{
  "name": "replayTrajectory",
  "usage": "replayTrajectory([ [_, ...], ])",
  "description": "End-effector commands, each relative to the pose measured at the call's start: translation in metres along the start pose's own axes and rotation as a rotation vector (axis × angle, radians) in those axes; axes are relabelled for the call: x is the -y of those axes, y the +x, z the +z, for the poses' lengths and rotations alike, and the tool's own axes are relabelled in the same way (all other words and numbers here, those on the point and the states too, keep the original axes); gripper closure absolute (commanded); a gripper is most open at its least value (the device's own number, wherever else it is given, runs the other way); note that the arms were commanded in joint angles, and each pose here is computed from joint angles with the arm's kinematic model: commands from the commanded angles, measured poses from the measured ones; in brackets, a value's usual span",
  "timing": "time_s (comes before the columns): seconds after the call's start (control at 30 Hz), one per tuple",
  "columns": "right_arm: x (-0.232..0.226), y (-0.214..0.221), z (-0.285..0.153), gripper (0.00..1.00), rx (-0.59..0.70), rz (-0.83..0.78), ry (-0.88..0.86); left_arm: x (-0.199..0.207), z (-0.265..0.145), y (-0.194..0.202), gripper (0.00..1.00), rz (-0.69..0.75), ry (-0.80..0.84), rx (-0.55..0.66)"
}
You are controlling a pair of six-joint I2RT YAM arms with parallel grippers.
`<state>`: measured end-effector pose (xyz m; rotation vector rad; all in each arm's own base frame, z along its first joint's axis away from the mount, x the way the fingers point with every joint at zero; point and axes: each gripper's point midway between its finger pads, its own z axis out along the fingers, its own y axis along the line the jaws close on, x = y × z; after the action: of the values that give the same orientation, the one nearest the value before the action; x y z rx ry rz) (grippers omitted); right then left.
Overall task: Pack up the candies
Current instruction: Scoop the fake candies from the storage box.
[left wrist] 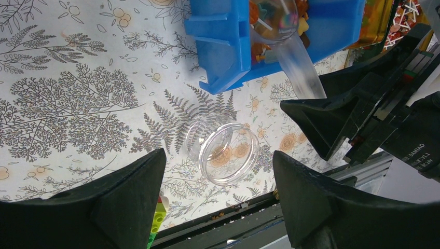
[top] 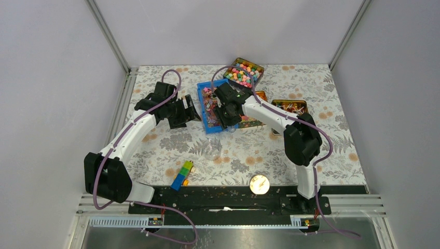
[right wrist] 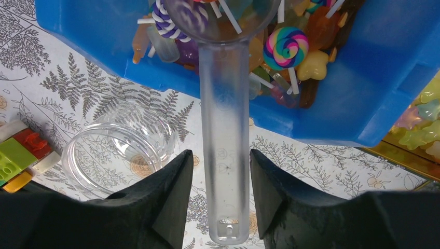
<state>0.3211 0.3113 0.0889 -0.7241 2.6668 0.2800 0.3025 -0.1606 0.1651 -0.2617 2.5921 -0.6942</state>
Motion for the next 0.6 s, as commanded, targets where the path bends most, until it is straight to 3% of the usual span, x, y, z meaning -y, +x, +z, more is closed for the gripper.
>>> replayTrajectory([
  [0.0,-0.001,-0.023,-0.013,0.48,0.076,0.005,0.033,0.008,-0.007,-0.004,0.23,0.024,0.039,0.013],
  [0.1,0.001,-0.025,-0.016,0.54,0.082,0.001,0.046,0.008,-0.008,-0.003,0.23,0.024,0.037,0.015],
  [0.17,-0.001,-0.025,-0.018,0.68,0.082,0.000,0.037,0.007,-0.007,-0.003,0.23,0.023,0.037,0.014],
  [0.23,0.000,-0.023,-0.017,0.75,0.076,-0.005,0.034,0.007,-0.007,-0.002,0.23,0.021,0.036,0.013],
  [0.43,0.006,-0.012,-0.007,0.57,0.020,-0.014,0.071,0.008,-0.007,-0.003,0.23,0.021,0.037,0.013],
  [0.5,0.006,-0.011,-0.006,0.57,0.015,-0.013,0.067,0.007,-0.007,-0.003,0.23,0.021,0.037,0.014],
  [0.57,0.005,-0.011,-0.006,0.67,0.013,-0.013,0.062,0.007,-0.008,-0.002,0.23,0.021,0.035,0.017],
])
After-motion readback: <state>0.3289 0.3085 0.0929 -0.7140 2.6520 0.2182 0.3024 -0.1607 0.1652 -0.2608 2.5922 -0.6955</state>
